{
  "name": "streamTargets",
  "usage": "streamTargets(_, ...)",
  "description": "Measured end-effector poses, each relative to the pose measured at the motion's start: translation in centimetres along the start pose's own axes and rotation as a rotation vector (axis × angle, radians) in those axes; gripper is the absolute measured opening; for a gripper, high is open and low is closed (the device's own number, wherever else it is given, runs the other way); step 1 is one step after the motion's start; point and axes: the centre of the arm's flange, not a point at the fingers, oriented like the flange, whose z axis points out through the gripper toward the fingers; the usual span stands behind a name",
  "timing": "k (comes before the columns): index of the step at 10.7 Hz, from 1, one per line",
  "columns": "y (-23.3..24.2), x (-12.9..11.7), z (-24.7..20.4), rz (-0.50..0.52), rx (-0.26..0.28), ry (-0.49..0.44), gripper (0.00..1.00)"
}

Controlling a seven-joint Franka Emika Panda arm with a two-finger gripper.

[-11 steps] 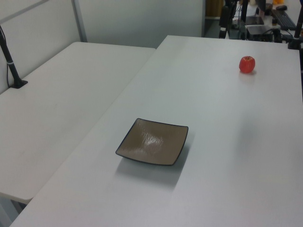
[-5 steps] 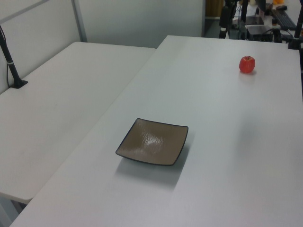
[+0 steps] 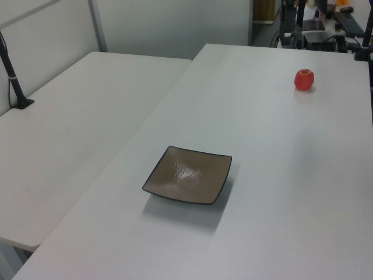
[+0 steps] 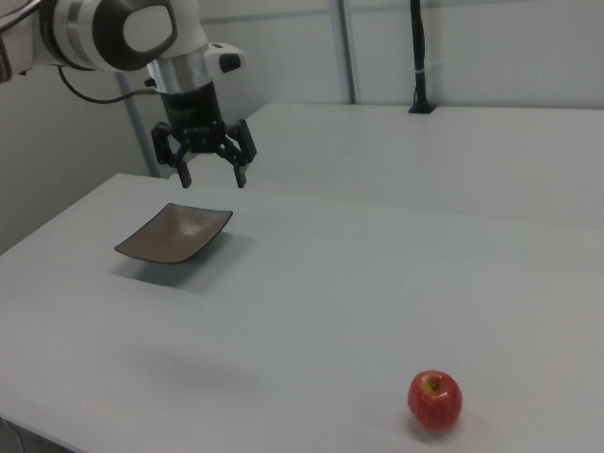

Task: Apples placed on a ceramic plate
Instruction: 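Move the open gripper from above the plate toward the red apple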

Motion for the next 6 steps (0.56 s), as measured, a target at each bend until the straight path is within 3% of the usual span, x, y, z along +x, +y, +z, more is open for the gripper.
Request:
streamTargets(2, 2.5, -1.2, 0.3, -0.048, 0.008, -0.024, 1.00)
streamTargets(6, 9.2, -4.4, 0.2, 0.038, -0.009, -0.034, 1.00)
